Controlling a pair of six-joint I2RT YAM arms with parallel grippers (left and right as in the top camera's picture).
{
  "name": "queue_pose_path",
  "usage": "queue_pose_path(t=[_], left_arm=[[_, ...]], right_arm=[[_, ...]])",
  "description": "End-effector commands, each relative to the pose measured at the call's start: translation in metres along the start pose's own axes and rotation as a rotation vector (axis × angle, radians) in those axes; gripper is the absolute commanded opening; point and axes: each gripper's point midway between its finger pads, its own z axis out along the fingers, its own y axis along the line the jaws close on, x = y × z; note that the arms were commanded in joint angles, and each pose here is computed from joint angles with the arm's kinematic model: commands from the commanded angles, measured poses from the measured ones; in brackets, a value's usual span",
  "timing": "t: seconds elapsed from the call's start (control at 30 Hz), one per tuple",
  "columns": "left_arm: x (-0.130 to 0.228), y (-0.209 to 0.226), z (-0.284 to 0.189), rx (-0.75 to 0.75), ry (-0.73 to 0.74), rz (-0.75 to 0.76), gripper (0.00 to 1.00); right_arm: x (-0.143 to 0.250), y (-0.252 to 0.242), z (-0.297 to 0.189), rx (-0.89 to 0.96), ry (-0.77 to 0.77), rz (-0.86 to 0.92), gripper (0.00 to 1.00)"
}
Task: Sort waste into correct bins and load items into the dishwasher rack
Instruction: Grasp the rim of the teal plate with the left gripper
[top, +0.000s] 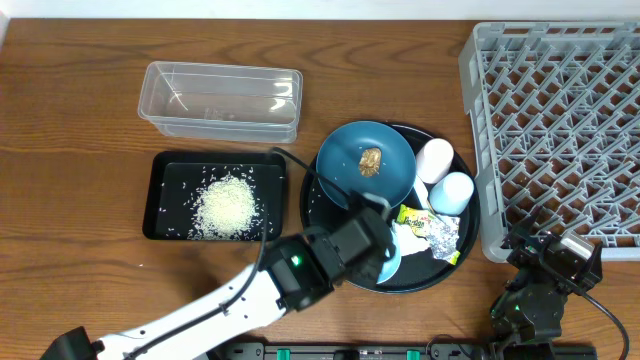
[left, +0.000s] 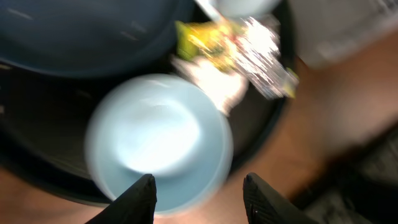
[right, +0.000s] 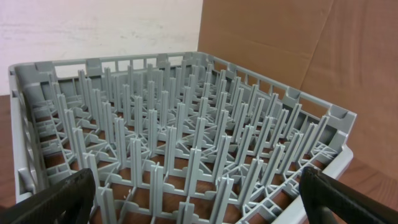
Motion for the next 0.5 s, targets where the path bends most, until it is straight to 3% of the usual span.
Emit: queue_pose_path(t=[0.0,0.13,0.27,0.47], left_arm=[[-0.037,0.039,-0.005,-0.136,-0.119,-0.061,0.50],[-0.059,0.080,-0.006,-0.176,-0.139,-0.176,0.58],[-0.072,0.058,-0.017,0.081,-0.064,-0.023,0.59],[-0.086,0.028,-0.024,0.142,-0.124,0.232,0.60]], right_arm=[[0.002,-0.001,0.000,0.009,0.005,-0.009,0.99],[0.002,-0.001,0.000,0.009,0.005,-0.009,0.99],[0.002,-0.001,0.000,0.009,0.005,-0.009,0.99],[0.002,-0.001,0.000,0.009,0.005,-0.009,0.99]])
